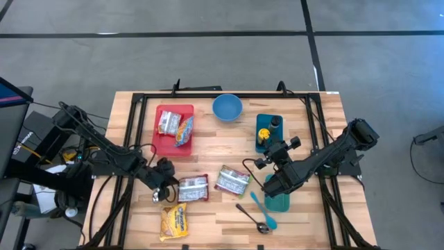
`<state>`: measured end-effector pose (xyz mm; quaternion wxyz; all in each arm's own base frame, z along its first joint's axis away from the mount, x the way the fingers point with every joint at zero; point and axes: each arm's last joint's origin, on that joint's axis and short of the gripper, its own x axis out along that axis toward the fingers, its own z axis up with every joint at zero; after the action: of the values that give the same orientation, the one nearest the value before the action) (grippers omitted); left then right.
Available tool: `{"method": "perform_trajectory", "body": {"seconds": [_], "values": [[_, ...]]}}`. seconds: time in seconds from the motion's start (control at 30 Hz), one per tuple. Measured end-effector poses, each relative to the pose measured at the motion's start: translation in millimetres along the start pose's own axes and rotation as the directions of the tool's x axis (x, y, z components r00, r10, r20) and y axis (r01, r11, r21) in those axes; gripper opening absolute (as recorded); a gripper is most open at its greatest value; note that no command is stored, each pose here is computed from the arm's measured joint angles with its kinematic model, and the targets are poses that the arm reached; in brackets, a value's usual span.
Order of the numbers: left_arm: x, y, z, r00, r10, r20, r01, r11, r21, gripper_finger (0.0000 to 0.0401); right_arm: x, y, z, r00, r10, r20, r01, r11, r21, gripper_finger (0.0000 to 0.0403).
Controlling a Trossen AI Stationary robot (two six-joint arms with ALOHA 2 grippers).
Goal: Pick & Place Food Item
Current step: Put the red noodle pack into the red bin
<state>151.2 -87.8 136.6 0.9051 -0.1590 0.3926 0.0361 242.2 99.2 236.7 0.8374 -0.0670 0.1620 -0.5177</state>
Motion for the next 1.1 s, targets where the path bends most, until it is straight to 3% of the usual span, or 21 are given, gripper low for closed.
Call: {"method": "perform_trajectory", "body": {"seconds": [0.43,0.83,1.1], "values": [[-22.6,-3.3,19.6,0.971,-0.054,0.232,0.024,0.991,0.132,0.0000,0.0,0.0,0.1,1.000,0.000,0.000,0.000,1.000,0.000,0.0092],[-40.5,-8.3,38.1,0.888,-0.085,0.453,-0.038,0.966,0.256,0.0000,0.0,0.0,0.2,1.000,0.000,0.002,0.000,1.000,0.000,0.0092],[-40.5,-5.7,43.1,0.872,-0.059,0.485,-0.074,0.965,0.251,0.0000,0.0,0.0,0.2,1.000,0.000,0.004,0.000,1.000,0.000,0.0092]]}}
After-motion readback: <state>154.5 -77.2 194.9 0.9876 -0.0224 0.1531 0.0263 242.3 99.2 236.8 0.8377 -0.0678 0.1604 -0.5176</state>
